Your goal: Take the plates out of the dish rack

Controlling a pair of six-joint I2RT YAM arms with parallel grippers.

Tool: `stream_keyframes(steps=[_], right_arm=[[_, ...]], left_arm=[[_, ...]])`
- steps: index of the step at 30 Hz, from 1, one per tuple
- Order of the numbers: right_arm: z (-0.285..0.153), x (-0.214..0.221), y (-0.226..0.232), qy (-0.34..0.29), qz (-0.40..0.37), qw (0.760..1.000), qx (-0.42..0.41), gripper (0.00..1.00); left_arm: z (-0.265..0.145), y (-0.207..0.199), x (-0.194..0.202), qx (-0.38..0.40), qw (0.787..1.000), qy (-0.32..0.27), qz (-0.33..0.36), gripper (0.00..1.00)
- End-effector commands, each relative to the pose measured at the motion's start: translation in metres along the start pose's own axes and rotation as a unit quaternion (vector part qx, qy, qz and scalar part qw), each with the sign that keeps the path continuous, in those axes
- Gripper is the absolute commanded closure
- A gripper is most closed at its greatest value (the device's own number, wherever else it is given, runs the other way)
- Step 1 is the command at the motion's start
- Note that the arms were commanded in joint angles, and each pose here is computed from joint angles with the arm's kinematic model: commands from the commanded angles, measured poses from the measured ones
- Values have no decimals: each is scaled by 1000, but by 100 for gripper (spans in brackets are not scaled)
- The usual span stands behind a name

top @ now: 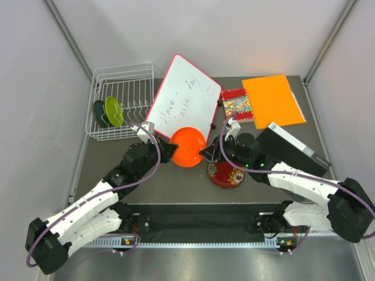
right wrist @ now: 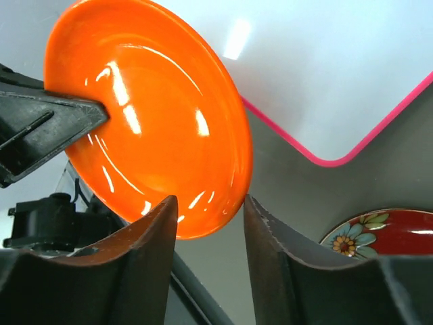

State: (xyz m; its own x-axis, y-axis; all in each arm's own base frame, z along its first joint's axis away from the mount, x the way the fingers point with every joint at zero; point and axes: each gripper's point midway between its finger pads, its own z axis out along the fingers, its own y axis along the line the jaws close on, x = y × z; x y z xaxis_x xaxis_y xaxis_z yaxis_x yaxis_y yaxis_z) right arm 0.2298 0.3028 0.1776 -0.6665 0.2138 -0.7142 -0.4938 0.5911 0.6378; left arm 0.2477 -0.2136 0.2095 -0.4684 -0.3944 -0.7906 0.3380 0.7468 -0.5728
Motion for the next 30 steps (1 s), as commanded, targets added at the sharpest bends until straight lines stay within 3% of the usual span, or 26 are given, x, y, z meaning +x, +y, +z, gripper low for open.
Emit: stream_keyframes(steps=[1,5,14,28,30], right_arm=[[-2,-12,54,-19,-1,993,-120,58],[0,-11,40,-22,5,995,-92,47],[-1,-12,25,-34,4,996,-87,46],[-13,-19,49,-78,-25,975,-205,76],[-15,-16,49,-76,-24,974,-211,91]], left_arm=[[0,-43,-20,74,997,-35,-14,100],[-3,-43,-24,70,997,-39,-11,100],[-6,-45,-24,73,997,-36,-7,100],[-1,-43,6,97,995,0,-36,100],[0,-42,12,99,994,5,-40,100]])
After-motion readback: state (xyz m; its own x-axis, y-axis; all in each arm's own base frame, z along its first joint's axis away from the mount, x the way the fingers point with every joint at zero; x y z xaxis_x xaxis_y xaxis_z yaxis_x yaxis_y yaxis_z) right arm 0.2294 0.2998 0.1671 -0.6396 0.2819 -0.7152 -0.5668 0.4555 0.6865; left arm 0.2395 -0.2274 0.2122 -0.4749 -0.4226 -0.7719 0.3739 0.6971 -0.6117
